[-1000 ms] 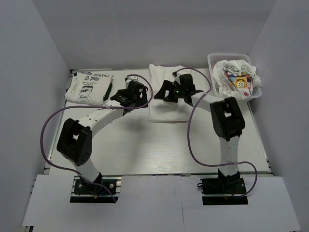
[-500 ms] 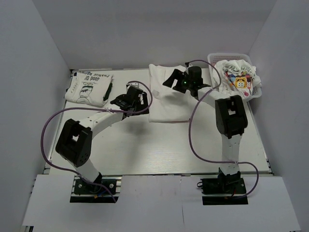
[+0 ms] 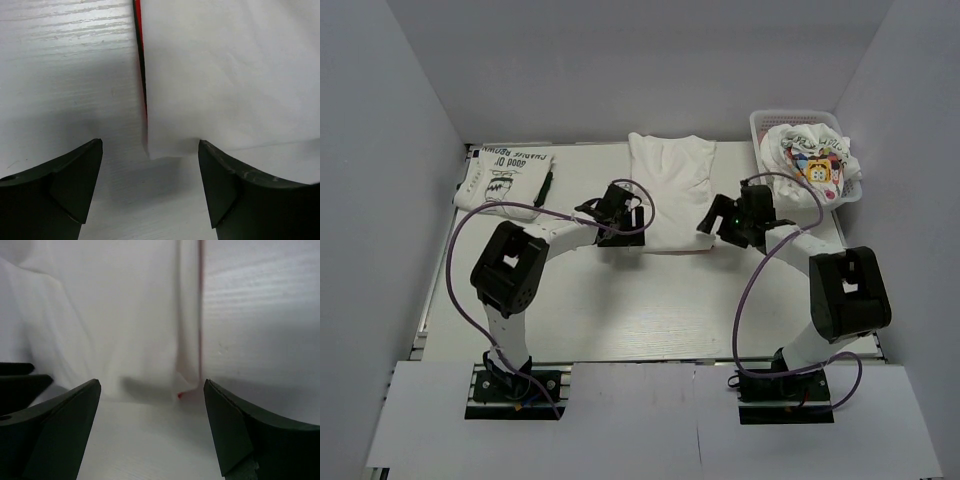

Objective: Fold and stack the t-shirts

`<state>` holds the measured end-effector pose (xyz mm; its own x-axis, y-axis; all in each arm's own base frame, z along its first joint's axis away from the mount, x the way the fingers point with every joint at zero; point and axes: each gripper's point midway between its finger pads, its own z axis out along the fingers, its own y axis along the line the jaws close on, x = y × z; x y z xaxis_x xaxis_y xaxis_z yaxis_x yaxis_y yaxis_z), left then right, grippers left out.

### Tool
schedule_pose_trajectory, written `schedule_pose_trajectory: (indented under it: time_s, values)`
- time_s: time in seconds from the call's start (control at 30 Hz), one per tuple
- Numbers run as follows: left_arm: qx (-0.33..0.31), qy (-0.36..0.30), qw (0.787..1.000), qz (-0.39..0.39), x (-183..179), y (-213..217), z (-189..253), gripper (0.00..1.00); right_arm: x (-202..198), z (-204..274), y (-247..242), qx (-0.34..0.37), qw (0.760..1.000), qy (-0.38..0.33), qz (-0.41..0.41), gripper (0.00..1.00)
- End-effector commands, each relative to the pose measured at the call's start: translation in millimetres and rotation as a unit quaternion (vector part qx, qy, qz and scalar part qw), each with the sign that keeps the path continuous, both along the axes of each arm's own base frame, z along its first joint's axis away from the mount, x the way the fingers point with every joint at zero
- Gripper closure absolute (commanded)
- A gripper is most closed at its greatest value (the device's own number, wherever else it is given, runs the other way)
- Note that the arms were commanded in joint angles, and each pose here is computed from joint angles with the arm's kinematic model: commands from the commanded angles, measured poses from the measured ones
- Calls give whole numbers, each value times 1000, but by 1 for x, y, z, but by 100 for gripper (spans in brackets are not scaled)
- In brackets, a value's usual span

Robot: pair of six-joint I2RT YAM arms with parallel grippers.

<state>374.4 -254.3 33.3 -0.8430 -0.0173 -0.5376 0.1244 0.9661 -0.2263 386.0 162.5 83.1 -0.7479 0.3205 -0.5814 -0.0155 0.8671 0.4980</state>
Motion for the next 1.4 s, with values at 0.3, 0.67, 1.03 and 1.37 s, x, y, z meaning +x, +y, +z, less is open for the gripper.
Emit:
schedule_pose_trajectory:
  time_s: [0.3,0.67,1.03,1.37]
  values:
    - [-37,22,999,-22,-10,-15,-16,42,-34,-60,2,30,995,99,10,50]
    - [-64,44,996,-41,-23,-24,-17,100,-41,-49,5,42,995,90,13,100]
    - [-139,-32,981,-128,-84,-30,79,100,-105,11,-1,56,997,41,43,100]
    - [-220,-136,951,-169,-107,-31,181,100,-106,134,-5,81,987,-131,39,100]
